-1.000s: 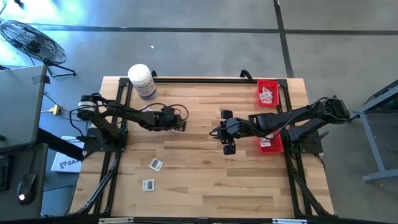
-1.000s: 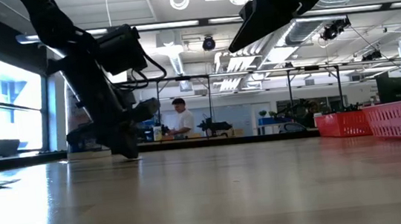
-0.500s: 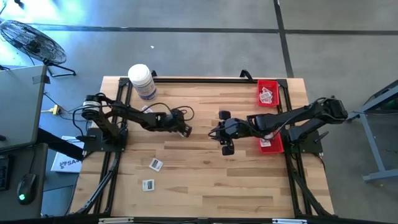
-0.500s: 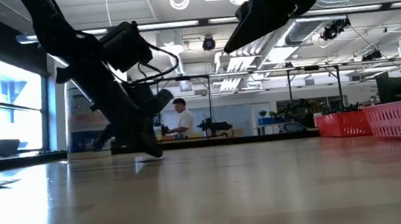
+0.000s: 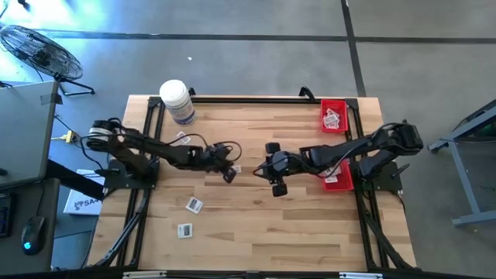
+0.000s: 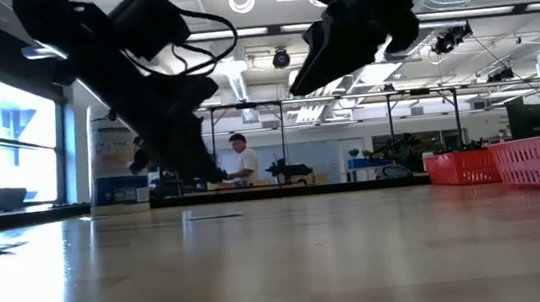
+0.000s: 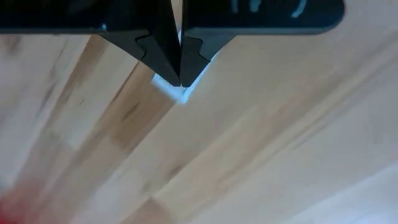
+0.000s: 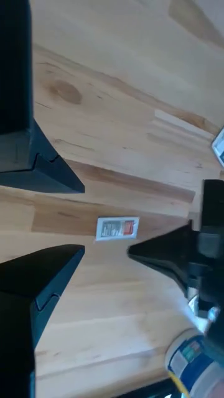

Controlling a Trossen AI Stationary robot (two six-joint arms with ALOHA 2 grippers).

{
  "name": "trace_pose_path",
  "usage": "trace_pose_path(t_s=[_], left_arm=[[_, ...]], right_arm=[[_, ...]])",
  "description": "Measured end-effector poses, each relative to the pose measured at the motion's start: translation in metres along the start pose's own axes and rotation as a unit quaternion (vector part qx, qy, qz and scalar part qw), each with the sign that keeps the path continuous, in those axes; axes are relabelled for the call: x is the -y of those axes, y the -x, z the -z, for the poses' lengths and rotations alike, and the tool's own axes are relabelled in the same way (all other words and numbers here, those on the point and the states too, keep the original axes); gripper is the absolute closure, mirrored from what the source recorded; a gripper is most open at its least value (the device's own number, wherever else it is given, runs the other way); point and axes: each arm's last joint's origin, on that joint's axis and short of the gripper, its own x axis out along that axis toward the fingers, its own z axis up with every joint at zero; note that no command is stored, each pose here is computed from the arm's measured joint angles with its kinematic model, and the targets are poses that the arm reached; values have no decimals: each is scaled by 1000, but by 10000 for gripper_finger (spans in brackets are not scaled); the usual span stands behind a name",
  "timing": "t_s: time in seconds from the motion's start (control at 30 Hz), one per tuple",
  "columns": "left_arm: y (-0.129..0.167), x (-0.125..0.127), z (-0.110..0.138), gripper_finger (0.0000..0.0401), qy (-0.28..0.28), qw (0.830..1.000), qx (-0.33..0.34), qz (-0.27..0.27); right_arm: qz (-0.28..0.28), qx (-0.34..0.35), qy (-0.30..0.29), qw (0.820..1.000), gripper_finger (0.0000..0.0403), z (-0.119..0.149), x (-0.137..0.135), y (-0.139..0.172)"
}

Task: Pick & Place First Aid Supplies
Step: Put the ointment pack into the top basket

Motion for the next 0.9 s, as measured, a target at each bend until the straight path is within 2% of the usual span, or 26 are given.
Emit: trace_pose_path(t_s=[0.13,0.3,0.53,0.77,0.9], left_arm=[[7,1,15,401,-5,999,-30,-39],[1,3,25,401,-4,998,-36,-55],[-14,1,33,401,-4,996,-39,-75],[-26,0,40,401,-36,995,-38,-82],[-34,1,41,401,-64,995,-27,-72]], right_arm=[[-5,-3,9,1000,265,5,-4,-20],[-7,-3,4,1000,265,12,-2,-41],[-5,-2,-4,1000,265,16,7,-47],[5,-4,40,999,265,23,15,-60],[3,-34,70,997,265,36,12,-77]])
